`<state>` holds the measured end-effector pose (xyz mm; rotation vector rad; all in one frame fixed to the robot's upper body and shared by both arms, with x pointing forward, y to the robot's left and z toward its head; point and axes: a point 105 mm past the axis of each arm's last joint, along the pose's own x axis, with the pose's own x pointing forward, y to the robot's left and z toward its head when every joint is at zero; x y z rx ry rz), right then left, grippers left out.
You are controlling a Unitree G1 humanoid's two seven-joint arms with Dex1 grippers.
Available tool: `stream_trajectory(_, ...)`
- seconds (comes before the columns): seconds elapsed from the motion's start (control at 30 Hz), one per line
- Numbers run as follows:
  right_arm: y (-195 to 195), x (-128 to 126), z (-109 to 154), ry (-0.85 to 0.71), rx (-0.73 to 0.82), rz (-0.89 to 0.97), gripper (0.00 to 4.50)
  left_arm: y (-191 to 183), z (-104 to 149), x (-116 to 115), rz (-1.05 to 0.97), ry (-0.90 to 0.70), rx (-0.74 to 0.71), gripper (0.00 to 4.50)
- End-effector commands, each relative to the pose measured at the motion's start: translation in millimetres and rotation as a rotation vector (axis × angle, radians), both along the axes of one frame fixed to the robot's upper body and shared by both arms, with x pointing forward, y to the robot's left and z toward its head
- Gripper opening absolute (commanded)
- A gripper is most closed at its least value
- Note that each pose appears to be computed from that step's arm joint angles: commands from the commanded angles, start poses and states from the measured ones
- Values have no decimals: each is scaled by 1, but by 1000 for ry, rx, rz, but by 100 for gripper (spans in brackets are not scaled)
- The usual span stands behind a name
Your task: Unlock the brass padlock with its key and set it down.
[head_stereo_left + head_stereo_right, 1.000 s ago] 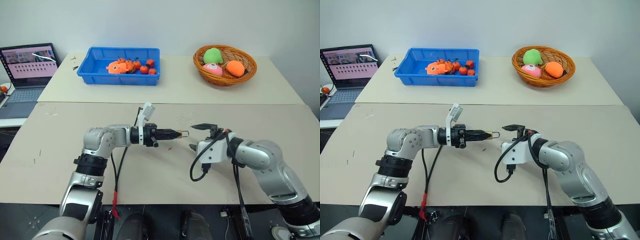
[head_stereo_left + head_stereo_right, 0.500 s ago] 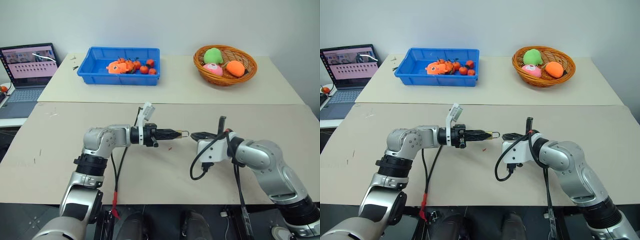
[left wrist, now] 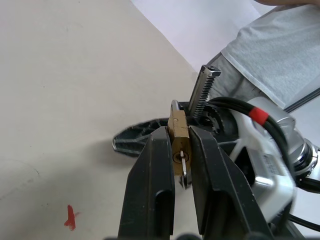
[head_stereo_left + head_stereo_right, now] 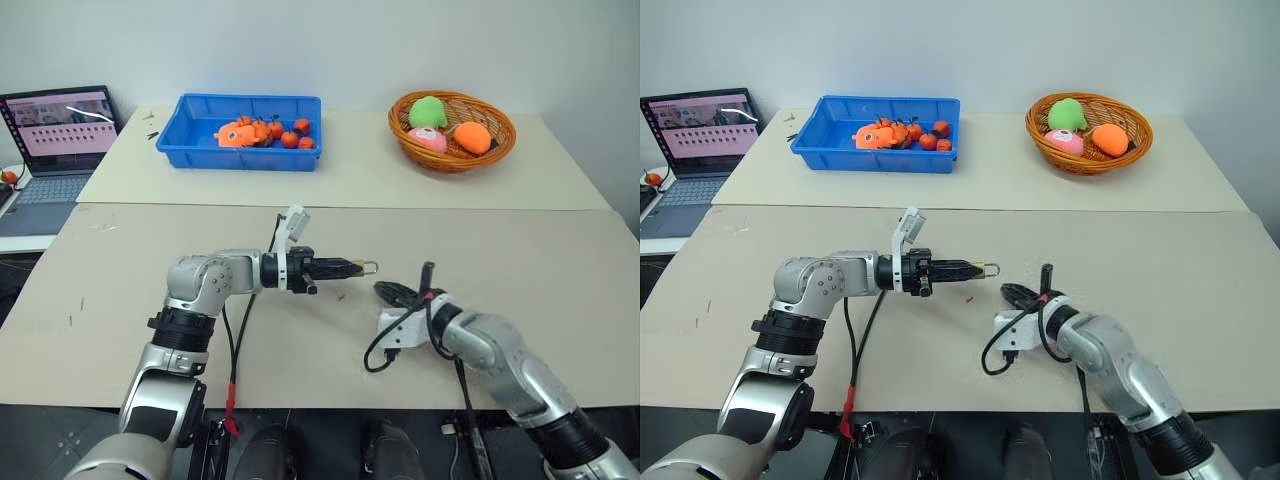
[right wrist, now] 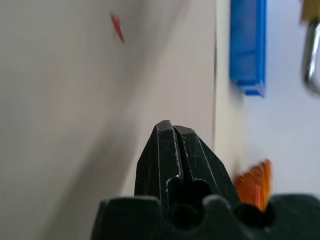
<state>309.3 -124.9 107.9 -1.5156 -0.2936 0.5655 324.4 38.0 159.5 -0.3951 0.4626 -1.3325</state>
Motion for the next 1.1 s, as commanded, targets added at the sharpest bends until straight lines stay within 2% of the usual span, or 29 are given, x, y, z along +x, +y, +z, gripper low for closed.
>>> stream_trajectory(0.03,-18,5,28,-304,45,-105,4,-1,11,-2,-12,-25,-29,3)
stream_trajectory(0.1,-21,3,28,-346,53,-124,4,0,12,-2,-6,21,-48,3)
stream_trajectory(0.17,-25,1,31,-373,81,-153,4,3,19,1,2,140,-115,3)
stream_trajectory(0.43,-26,-3,39,-396,88,-145,4,11,35,2,-22,424,-233,3)
stream_trajectory(0.53,-22,-4,44,-417,67,-122,4,10,34,-1,-31,461,-231,3)
stream_trajectory(0.7,17,-23,56,-460,-41,103,4,9,33,-2,-21,475,-229,3)
stream_trajectory(0.87,40,-41,61,-426,-62,261,4,6,32,-3,-22,471,-217,3)
stream_trajectory(1.1,37,-37,64,-419,-74,282,4,4,33,-3,-19,467,-217,3)
